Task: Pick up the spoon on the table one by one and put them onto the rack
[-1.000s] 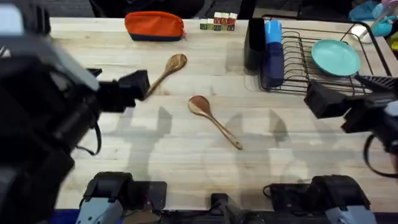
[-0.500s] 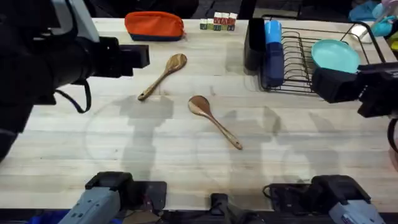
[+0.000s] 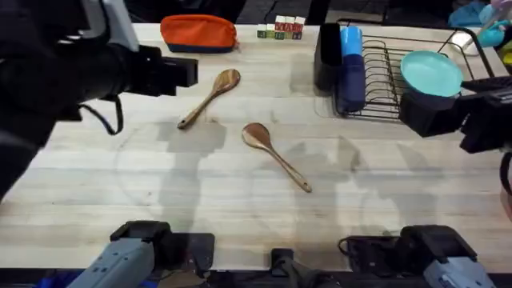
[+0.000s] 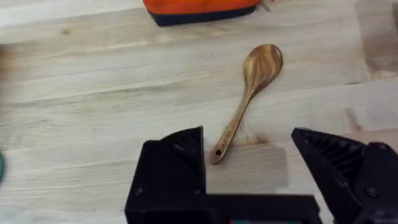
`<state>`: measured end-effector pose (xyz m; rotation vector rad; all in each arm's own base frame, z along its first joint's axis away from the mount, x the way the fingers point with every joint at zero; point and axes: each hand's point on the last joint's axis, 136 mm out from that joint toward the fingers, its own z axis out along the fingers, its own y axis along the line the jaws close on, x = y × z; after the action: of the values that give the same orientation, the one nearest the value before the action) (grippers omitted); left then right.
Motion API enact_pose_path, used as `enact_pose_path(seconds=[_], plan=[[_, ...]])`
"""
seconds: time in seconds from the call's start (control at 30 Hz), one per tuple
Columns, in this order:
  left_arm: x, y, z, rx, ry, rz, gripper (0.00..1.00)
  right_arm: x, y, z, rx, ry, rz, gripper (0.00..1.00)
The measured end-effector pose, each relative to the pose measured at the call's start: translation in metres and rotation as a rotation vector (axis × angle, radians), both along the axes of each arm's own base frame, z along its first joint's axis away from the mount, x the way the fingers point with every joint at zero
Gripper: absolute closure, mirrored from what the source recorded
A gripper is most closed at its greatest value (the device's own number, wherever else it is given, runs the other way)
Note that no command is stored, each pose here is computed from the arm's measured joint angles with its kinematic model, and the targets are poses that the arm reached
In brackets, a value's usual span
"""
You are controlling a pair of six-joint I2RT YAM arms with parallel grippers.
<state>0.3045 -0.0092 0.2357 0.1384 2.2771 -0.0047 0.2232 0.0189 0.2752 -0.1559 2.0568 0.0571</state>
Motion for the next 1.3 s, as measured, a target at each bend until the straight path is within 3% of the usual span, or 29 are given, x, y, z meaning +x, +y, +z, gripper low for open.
enact_pose_path(seconds=[0.03, 0.2, 0.53, 0.8, 0.97, 1.13, 1.17, 1.3], plan=[[0.008, -0.002, -0.020, 0.003, 0.070, -0.017, 0.131, 0.000, 0.000, 0.001, -0.018, -0.005, 0.010, 0.009], [0.023, -0.002, -0.052, 0.009, 0.180, -0.028, 0.129, 0.000, 0.000, 0.001, -0.032, -0.007, 0.017, 0.009], [0.054, -0.003, -0.084, 0.010, 0.231, -0.031, 0.129, 0.000, 0.000, 0.001, -0.041, -0.008, 0.022, 0.009], [0.063, -0.005, -0.118, 0.033, 0.311, -0.063, 0.128, 0.000, 0.000, 0.001, -0.042, -0.008, 0.023, 0.009], [0.071, -0.021, -0.125, 0.087, 0.296, -0.162, 0.129, 0.000, 0.000, 0.001, -0.042, -0.008, 0.023, 0.009], [0.076, -0.046, -0.126, 0.163, 0.261, -0.301, 0.129, 0.000, 0.000, 0.001, -0.042, -0.008, 0.023, 0.009], [0.079, -0.055, -0.125, 0.200, 0.238, -0.361, 0.129, 0.000, 0.000, 0.000, -0.042, -0.007, 0.023, 0.009], [0.080, -0.056, -0.126, 0.222, 0.234, -0.387, 0.129, 0.000, 0.000, 0.000, -0.042, -0.005, 0.022, 0.009]])
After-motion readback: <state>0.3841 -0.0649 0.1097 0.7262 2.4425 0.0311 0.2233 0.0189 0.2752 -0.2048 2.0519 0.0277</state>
